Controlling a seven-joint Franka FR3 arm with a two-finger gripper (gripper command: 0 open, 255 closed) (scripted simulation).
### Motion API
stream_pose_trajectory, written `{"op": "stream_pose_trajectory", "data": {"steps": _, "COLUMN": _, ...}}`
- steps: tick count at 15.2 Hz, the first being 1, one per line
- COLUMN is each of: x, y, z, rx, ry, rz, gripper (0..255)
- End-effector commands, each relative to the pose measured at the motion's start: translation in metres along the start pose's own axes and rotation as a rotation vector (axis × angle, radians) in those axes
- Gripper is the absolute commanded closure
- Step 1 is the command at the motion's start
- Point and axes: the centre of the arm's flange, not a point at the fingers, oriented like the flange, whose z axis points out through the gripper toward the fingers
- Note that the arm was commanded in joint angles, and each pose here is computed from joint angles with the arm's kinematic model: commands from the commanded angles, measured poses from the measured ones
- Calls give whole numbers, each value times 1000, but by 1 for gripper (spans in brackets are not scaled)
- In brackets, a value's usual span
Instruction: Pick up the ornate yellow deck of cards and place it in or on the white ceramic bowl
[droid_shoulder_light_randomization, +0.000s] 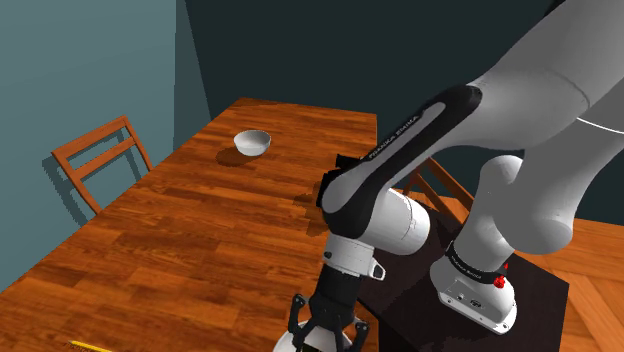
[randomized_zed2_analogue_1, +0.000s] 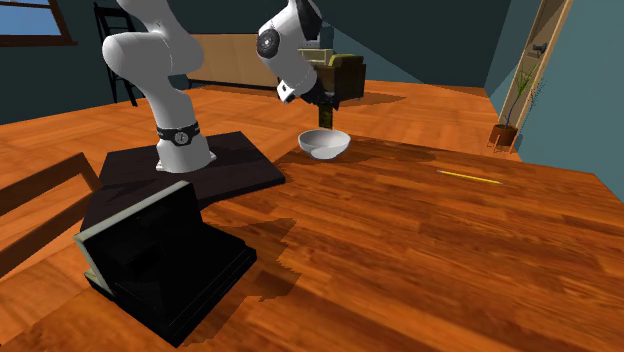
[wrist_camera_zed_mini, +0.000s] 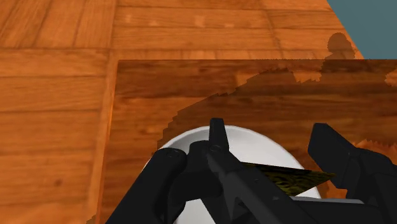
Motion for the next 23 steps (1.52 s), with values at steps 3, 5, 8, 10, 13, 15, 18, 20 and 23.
{"op": "stream_pose_trajectory", "data": {"steps": 3, "x": 18, "y": 2, "z": 13, "rx": 0, "ry": 0, "rz": -1, "gripper": 255}}
{"op": "stream_pose_trajectory", "data": {"steps": 5, "x": 26, "y": 3, "z": 19, "rx": 0, "ry": 0, "rz": -1, "gripper": 255}}
{"op": "stream_pose_trajectory", "data": {"steps": 8, "x": 31, "y": 3, "z": 23, "rx": 0, "ry": 0, "rz": -1, "gripper": 255}}
{"op": "stream_pose_trajectory", "data": {"steps": 10, "x": 31, "y": 3, "z": 23, "rx": 0, "ry": 0, "rz": -1, "gripper": 255}}
{"op": "stream_pose_trajectory", "data": {"steps": 13, "x": 31, "y": 3, "z": 23, "rx": 0, "ry": 0, "rz": -1, "gripper": 255}}
{"op": "stream_pose_trajectory", "data": {"steps": 15, "x": 31, "y": 3, "z": 23, "rx": 0, "ry": 0, "rz": -1, "gripper": 0}}
{"op": "stream_pose_trajectory", "data": {"steps": 18, "x": 31, "y": 3, "z": 23, "rx": 0, "ry": 0, "rz": -1, "gripper": 0}}
{"op": "stream_pose_trajectory", "data": {"steps": 20, "x": 31, "y": 3, "z": 10, "rx": 0, "ry": 0, "rz": -1, "gripper": 0}}
{"op": "stream_pose_trajectory", "data": {"steps": 23, "x": 31, "y": 3, "z": -27, "rx": 0, "ry": 0, "rz": -1, "gripper": 0}}
